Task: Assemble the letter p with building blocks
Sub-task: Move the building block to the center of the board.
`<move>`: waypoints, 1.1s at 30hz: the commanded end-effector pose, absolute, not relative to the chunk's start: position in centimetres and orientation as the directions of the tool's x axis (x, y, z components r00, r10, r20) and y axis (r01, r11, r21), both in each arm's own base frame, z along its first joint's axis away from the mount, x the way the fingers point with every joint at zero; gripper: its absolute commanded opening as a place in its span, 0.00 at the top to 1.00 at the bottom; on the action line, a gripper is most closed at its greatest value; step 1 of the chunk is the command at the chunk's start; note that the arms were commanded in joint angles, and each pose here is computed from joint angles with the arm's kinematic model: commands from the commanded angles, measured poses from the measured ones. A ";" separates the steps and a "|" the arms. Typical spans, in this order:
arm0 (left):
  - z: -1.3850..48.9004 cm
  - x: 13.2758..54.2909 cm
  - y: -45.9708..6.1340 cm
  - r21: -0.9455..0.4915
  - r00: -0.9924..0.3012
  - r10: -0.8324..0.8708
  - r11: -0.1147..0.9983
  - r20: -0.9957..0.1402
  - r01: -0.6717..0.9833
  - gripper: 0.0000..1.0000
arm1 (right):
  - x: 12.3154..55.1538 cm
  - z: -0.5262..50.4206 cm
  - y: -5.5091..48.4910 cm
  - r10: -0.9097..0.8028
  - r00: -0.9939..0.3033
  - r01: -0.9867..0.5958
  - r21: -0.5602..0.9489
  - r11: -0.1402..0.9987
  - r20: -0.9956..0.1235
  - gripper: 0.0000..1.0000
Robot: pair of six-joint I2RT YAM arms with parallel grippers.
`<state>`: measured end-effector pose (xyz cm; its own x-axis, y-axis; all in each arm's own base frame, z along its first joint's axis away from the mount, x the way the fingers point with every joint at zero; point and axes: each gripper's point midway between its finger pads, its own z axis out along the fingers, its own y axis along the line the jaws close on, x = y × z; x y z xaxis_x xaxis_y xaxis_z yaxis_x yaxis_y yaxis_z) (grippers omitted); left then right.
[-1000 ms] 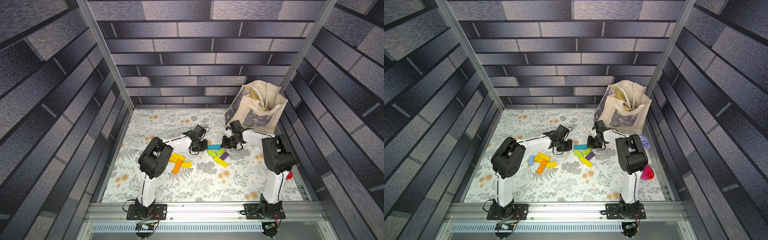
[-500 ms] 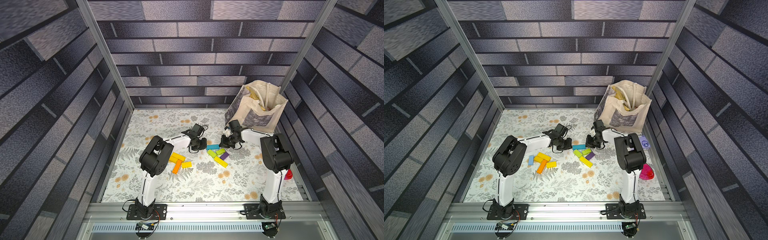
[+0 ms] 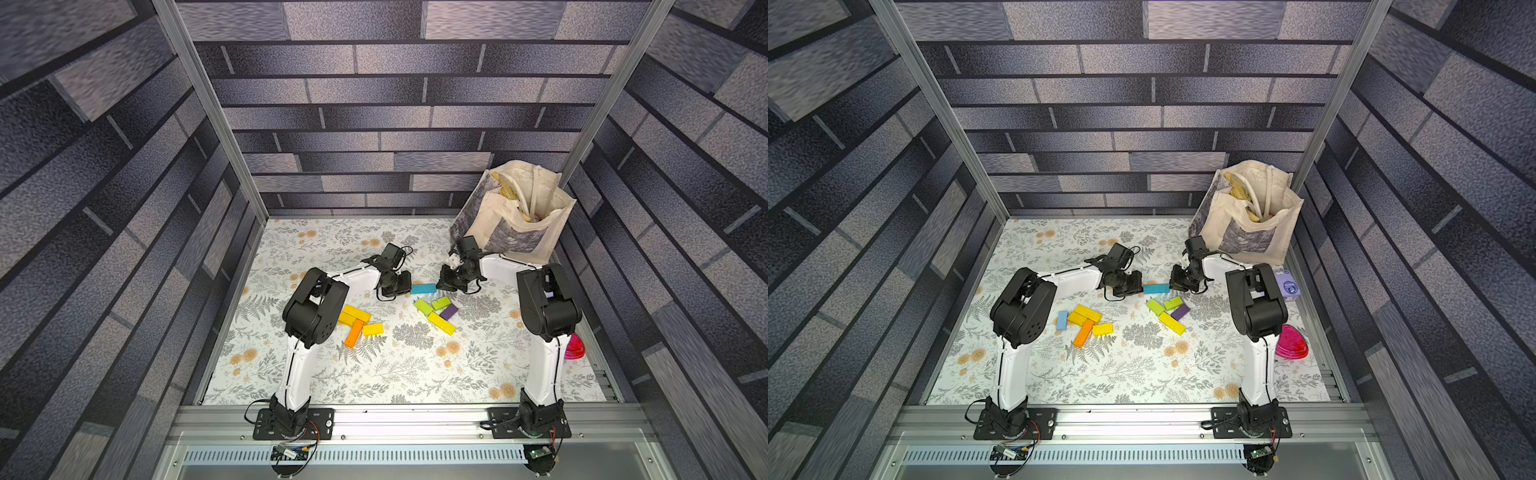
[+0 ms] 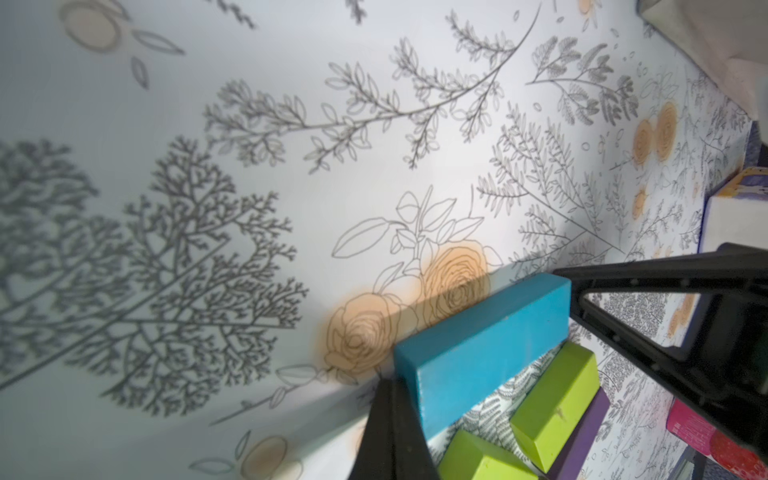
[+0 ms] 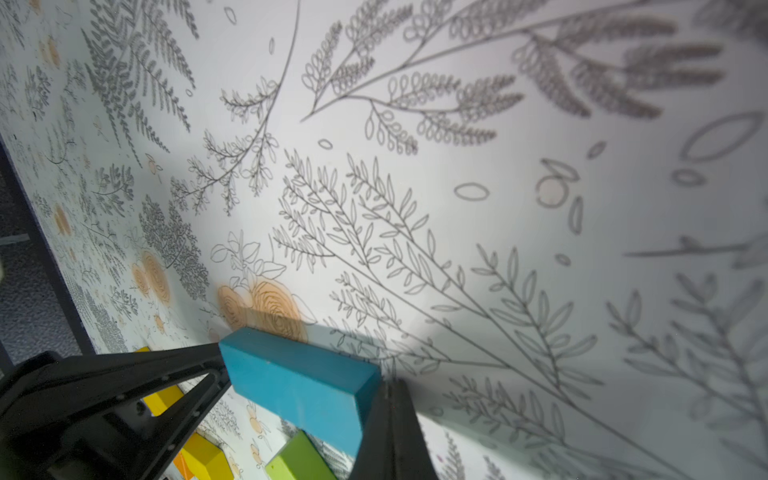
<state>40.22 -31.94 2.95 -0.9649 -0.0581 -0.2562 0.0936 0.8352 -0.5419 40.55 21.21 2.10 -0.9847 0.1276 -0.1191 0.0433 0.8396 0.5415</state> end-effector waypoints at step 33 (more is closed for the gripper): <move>10.3 41.0 -27.7 -0.524 -0.878 -0.156 0.843 -0.452 0.120 0.45 | 33.4 5.0 16.0 0.252 -0.956 0.191 0.329 0.925 -0.152 0.27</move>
